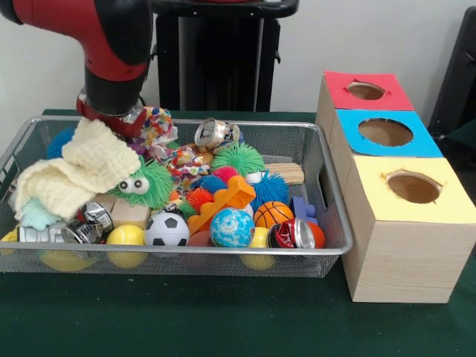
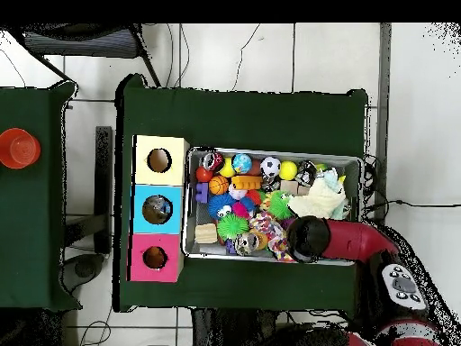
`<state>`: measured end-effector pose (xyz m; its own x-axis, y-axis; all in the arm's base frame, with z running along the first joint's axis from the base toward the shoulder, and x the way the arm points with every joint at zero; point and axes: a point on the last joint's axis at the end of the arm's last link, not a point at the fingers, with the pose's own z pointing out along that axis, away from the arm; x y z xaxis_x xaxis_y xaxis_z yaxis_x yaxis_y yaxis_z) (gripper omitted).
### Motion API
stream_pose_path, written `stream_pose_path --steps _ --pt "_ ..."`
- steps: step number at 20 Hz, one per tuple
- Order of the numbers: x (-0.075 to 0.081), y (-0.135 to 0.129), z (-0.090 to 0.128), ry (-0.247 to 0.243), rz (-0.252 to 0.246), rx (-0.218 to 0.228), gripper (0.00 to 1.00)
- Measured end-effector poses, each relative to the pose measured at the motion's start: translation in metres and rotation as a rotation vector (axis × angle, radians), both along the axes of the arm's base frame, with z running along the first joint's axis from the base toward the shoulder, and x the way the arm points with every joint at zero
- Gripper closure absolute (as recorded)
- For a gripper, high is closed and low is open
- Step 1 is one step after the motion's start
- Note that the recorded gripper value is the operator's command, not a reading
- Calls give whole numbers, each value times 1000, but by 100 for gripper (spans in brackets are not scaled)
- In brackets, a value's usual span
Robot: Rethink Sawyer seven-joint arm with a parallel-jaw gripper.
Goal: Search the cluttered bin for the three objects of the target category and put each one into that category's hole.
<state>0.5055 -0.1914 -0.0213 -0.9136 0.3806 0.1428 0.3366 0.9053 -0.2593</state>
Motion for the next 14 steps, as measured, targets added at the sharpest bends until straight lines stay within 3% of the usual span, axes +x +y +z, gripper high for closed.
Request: stream_pose_path --steps 3,9,14 --pt "3 -3 17 -61 -22 22 0" --pt "10 -3 43 -113 -55 54 0" --pt "25 -1 52 -172 -66 86 0"
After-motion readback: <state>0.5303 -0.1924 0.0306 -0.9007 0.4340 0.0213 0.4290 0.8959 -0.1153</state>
